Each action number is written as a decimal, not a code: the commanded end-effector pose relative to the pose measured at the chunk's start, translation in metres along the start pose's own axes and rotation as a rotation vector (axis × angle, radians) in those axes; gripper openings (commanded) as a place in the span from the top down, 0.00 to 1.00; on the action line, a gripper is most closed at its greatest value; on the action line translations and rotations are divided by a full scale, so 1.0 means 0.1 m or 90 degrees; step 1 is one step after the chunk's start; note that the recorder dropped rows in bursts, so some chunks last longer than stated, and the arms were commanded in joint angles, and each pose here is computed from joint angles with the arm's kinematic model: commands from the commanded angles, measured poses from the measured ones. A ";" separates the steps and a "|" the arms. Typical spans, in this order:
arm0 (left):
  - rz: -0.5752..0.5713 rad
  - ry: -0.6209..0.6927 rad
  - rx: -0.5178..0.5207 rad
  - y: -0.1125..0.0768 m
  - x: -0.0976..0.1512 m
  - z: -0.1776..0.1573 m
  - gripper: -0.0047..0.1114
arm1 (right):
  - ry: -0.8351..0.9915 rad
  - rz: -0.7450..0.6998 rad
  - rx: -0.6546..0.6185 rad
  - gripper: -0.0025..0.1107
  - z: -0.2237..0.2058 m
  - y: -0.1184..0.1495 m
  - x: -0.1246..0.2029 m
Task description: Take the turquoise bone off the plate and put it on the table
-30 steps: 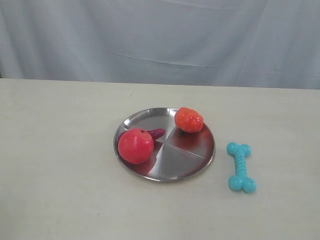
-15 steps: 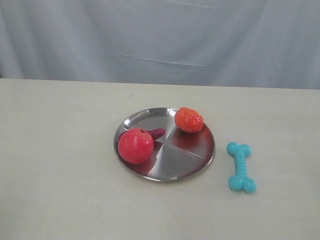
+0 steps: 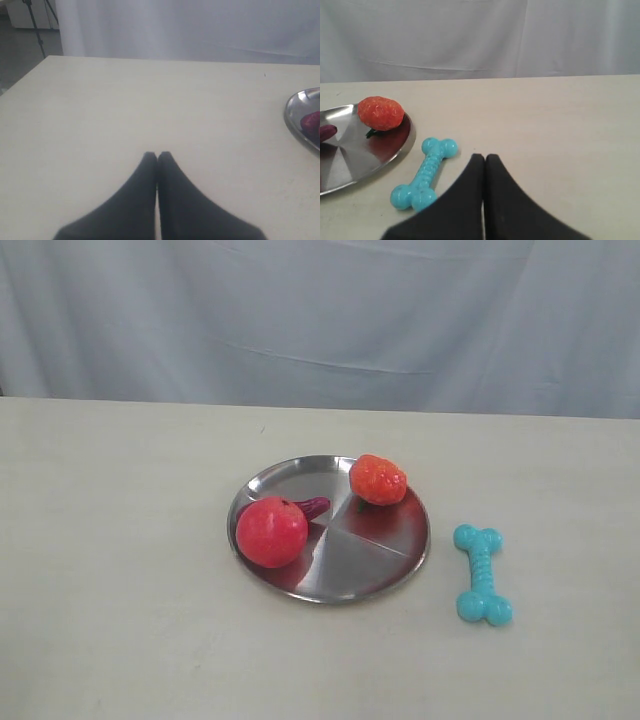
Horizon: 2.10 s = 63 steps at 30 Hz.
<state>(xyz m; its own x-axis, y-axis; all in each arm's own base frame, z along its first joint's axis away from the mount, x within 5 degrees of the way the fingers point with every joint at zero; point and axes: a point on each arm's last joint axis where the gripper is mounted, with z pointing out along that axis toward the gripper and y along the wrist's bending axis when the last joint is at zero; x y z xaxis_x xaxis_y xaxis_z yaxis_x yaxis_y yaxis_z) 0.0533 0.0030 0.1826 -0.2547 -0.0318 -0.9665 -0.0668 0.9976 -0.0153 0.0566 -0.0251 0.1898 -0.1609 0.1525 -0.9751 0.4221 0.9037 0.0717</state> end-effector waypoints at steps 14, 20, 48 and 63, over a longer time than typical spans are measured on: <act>-0.005 -0.003 -0.002 0.00 0.00 0.00 0.96 | 0.034 -0.006 -0.026 0.98 -0.07 0.02 0.10; -0.005 -0.003 -0.002 0.00 0.00 0.00 0.96 | 0.035 -0.016 -0.034 0.98 -0.07 0.03 0.10; -0.005 -0.003 -0.002 0.00 0.00 0.00 0.96 | 0.035 -0.016 -0.034 0.98 -0.07 0.03 0.10; -0.005 -0.003 -0.002 0.00 0.00 0.00 0.96 | 0.033 -0.016 -0.034 0.98 -0.07 0.03 0.10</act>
<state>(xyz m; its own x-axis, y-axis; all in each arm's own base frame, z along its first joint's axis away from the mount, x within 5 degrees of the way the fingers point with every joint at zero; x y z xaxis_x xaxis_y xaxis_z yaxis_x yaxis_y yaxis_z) 0.0533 0.0030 0.1826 -0.2547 -0.0318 -0.9665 -0.0668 0.9976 -0.0153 0.0502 -0.0188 0.1824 -0.2202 0.1591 -0.9624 0.3768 0.9239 0.0665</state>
